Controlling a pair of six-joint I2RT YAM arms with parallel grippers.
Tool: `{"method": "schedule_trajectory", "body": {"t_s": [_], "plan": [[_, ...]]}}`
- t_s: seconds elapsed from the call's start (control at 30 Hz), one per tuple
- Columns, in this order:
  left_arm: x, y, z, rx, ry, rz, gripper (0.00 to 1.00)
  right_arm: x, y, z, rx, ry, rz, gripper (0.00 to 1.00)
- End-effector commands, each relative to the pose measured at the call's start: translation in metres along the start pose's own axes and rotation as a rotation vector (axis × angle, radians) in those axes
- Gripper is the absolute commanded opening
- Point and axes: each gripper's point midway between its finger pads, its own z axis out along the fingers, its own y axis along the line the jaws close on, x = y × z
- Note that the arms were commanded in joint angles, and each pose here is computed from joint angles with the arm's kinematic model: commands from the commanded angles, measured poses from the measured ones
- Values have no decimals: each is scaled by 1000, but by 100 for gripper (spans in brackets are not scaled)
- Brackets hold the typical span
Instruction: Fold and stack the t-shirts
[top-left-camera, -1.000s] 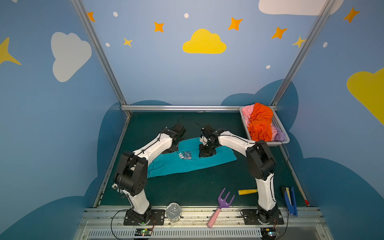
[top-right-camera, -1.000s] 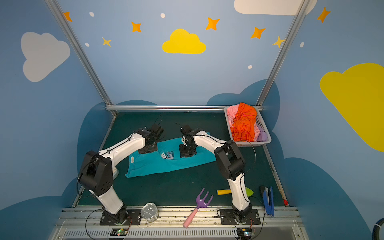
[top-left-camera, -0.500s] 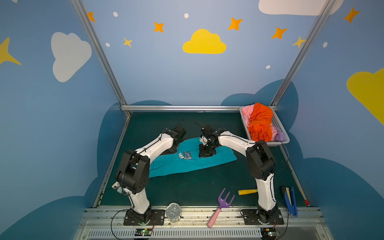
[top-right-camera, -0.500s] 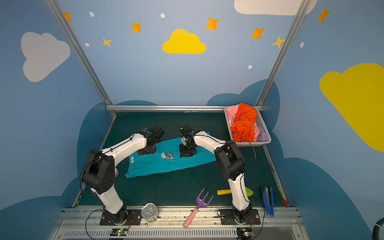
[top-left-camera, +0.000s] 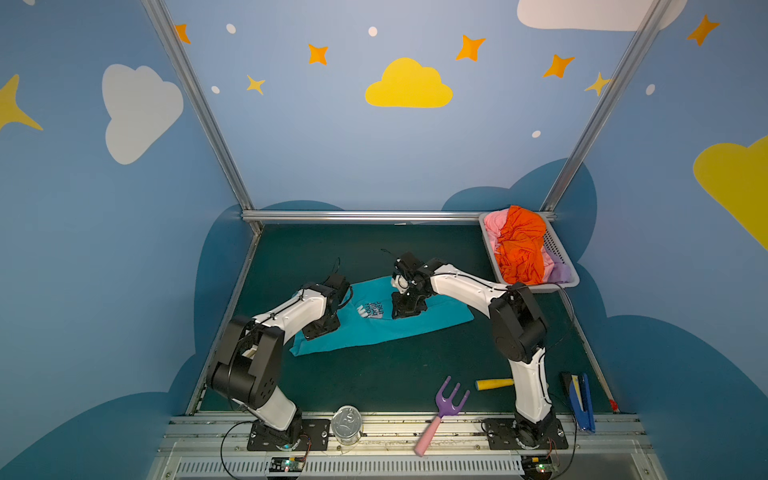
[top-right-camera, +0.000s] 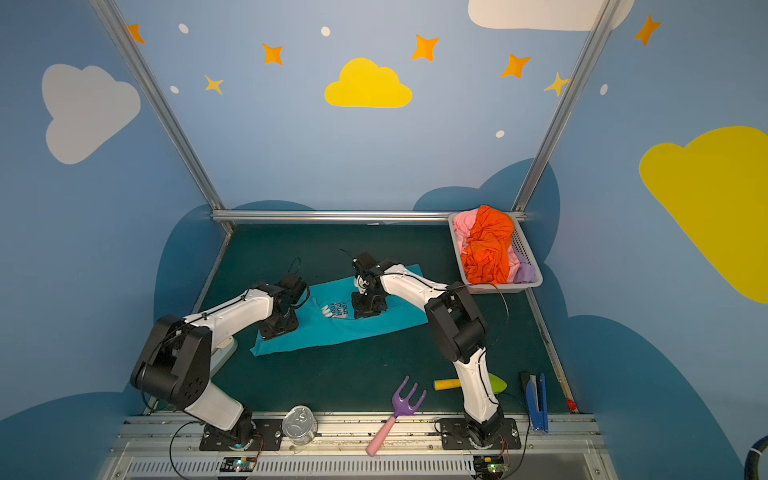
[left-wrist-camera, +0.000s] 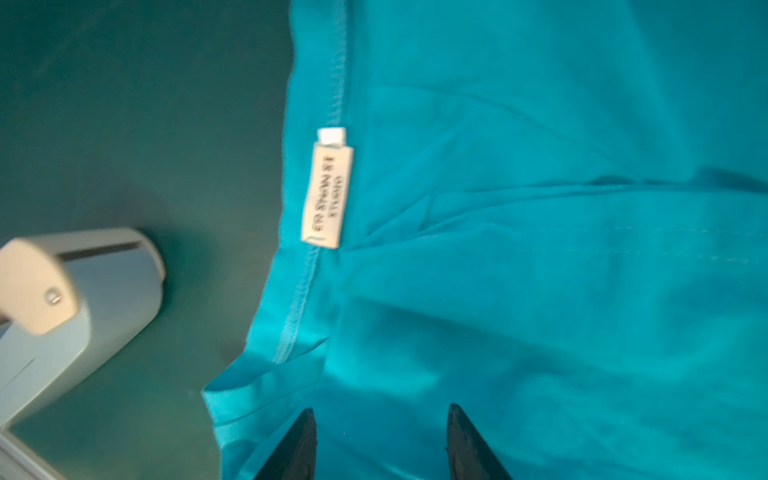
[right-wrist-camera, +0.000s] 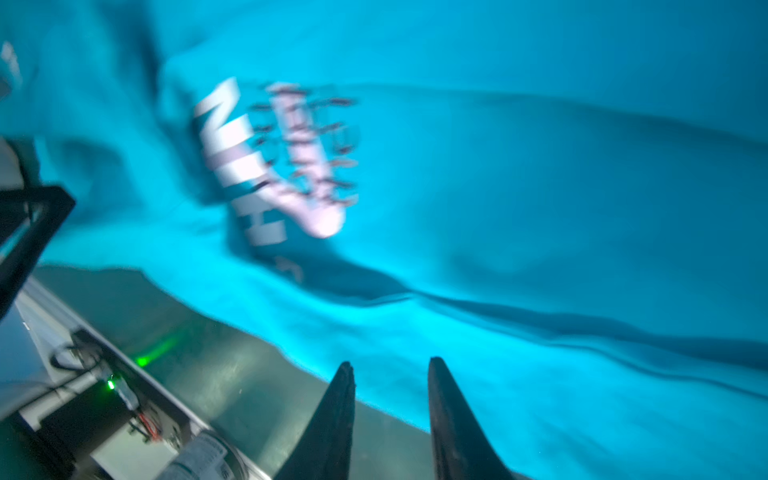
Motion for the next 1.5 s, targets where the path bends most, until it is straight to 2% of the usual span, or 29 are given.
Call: {"method": "schedule_trajectory", "body": {"t_s": [0.0,0.13,0.27,0.47,0.6,0.73,0.87,1.0,1.1,1.2,1.27,1.47], "plan": [[1,29,-20,-49,-58,-81,55,-1,46,1,-30,3,-152,29],[20,42,-23,-4,-65,-142,63,-1,61,25,-70,53,-168,28],[46,53,9,-16,-29,-212,65,3,54,50,-54,103,-152,28],[57,59,36,-89,89,-236,49,10,11,64,15,145,-45,26],[56,68,42,-124,152,-296,48,11,-18,60,21,139,51,26],[56,87,41,-168,177,-358,47,10,-37,44,46,111,78,26],[41,101,26,-203,131,-373,47,3,-50,23,78,69,75,26],[18,98,2,-168,72,-365,48,-2,-60,-1,96,27,89,26],[1,84,-14,-91,23,-359,53,-7,-57,-19,102,-19,76,27],[-14,43,-20,84,4,-319,61,-11,-43,-29,76,-48,51,28],[-21,20,-20,145,2,-291,64,-12,-36,-31,67,-51,39,28],[-29,-23,1,162,50,-226,67,-9,-29,-21,55,-21,34,27]]}}
